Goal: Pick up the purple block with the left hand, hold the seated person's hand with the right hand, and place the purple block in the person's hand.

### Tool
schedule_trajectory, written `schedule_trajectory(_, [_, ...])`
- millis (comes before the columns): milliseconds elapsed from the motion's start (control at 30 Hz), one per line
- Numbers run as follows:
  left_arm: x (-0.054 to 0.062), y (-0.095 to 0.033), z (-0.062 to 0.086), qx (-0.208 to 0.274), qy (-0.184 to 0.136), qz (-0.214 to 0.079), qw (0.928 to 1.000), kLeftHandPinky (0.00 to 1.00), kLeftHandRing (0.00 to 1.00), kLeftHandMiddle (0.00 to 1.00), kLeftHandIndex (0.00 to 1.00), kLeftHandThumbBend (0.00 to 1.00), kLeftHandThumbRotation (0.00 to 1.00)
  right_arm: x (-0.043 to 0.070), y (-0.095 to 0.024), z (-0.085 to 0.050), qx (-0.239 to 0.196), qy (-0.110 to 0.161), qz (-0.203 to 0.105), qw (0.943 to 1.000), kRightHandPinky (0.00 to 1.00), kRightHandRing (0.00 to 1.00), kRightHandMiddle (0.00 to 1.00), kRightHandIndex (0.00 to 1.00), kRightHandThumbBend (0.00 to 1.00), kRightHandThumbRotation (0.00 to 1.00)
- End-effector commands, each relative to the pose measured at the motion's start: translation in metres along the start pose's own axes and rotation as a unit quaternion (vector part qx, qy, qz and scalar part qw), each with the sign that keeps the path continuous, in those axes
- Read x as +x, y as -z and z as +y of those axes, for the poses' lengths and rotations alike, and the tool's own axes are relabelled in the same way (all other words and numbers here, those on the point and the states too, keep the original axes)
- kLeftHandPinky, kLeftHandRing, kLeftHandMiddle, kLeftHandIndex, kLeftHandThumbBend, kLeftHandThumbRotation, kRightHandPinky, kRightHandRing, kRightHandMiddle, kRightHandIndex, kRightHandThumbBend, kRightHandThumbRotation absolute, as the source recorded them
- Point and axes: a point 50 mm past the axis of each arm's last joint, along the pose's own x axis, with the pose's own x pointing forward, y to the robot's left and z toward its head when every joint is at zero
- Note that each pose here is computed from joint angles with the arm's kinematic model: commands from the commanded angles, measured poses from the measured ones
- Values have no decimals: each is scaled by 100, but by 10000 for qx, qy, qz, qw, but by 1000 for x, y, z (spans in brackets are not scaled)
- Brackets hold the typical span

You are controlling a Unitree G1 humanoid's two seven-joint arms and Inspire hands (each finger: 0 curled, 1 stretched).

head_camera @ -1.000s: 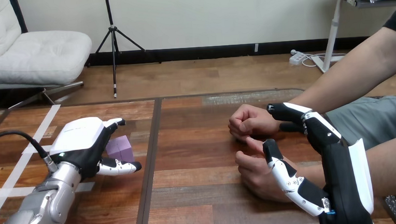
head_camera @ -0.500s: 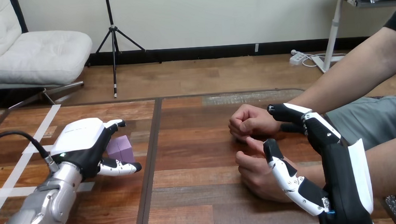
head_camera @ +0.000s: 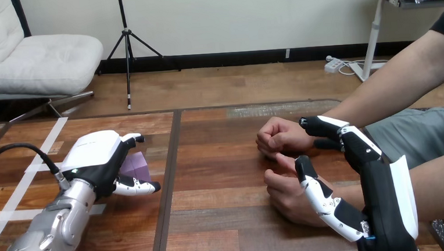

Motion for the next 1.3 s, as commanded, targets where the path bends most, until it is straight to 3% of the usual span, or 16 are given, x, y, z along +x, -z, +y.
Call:
schedule_trajectory(0, [13, -9, 24, 1, -386, -94, 9992, 75, 81, 84, 85, 70, 39, 13, -12, -4, 19, 111, -418, 9991, 68, 74, 75, 70, 37, 28])
schedule_trajectory(633, [13, -6, 18, -120, -362, 97, 9992, 71, 78, 82, 83, 67, 34, 12, -11, -4, 1, 126, -392, 9992, 68, 74, 74, 70, 37, 26])
schedule_trajectory(967, [13, -5, 16, -234, -546, 284, 9978, 69, 76, 79, 79, 66, 31, 13, -11, -5, 21, 113, -421, 9990, 67, 73, 74, 70, 36, 26])
schedule_trajectory(1267, [12, -5, 14, -286, -740, 358, 9962, 63, 71, 74, 74, 64, 22, 12, -11, -5, 8, 107, -415, 9991, 67, 73, 74, 70, 36, 25])
